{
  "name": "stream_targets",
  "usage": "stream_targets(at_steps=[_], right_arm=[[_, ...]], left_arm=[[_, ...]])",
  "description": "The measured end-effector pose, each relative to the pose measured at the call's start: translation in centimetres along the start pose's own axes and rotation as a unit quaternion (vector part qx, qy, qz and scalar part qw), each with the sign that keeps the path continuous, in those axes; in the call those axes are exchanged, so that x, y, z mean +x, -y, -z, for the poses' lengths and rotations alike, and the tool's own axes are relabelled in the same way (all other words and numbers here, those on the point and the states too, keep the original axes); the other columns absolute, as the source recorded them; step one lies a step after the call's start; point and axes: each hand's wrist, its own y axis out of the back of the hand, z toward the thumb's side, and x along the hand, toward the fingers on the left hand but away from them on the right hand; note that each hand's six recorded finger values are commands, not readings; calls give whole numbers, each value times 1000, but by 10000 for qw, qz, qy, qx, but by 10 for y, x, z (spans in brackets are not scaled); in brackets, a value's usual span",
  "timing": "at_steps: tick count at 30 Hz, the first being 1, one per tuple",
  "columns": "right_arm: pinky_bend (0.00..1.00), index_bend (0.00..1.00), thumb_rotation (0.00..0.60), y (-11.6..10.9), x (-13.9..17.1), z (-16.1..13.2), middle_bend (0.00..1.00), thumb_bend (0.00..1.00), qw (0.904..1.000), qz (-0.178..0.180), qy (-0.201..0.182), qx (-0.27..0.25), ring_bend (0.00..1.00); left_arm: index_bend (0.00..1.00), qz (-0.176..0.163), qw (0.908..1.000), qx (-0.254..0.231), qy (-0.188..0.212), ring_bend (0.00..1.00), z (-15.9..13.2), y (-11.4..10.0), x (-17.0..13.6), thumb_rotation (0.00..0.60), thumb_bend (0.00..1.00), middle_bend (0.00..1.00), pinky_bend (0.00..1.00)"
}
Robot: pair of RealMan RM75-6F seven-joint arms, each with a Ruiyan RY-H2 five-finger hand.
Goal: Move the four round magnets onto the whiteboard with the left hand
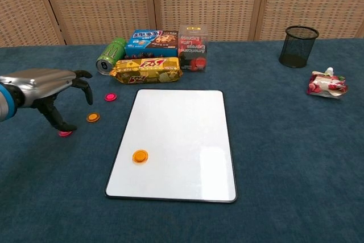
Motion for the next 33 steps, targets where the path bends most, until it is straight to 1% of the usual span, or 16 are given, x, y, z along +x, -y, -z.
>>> stream_targets(at_steps=[4, 8, 11, 15, 20, 28, 30, 33], right_arm=[[0, 0, 600, 0, 0, 0, 0, 64, 10000, -8, -1, 12, 0], [0, 0, 600, 0, 0, -1, 0, 56, 10000, -4, 1, 21, 0], [0, 0, 600, 0, 1, -1, 0, 68, 10000, 5, 1, 16, 0], [0, 0, 600, 0, 1, 0, 0, 58, 10000, 8, -3, -5, 0], [0, 0, 600, 0, 1, 0, 0, 61, 10000, 4, -2, -14, 0], [0, 0, 600, -1, 0, 0, 0, 66, 10000, -9, 12, -67, 0], [0, 0, 600, -1, 0, 0, 0, 65, 10000, -10, 13, -76, 0], [0, 0, 600, -1, 0, 0, 0, 61, 10000, -11, 12, -83, 0]], left_arm=[[346, 77, 9997, -50, -204, 0, 25, 9, 1, 600, 270, 0, 0], [380, 153, 9995, -90, -252, 0, 36, 17, 1, 600, 279, 0, 0], [381, 130, 9996, -59, -242, 0, 38, 19, 2, 600, 280, 0, 0], [395, 103, 9996, -23, -275, 0, 38, 22, 7, 600, 284, 0, 0], [402, 171, 9992, 17, -374, 0, 38, 28, 12, 600, 295, 0, 0], [409, 255, 9988, 16, -423, 0, 38, 37, 17, 600, 297, 0, 0], [419, 286, 9987, 4, -422, 0, 38, 40, 17, 600, 298, 0, 0], [462, 297, 9987, 6, -406, 0, 37, 41, 18, 600, 298, 0, 0]])
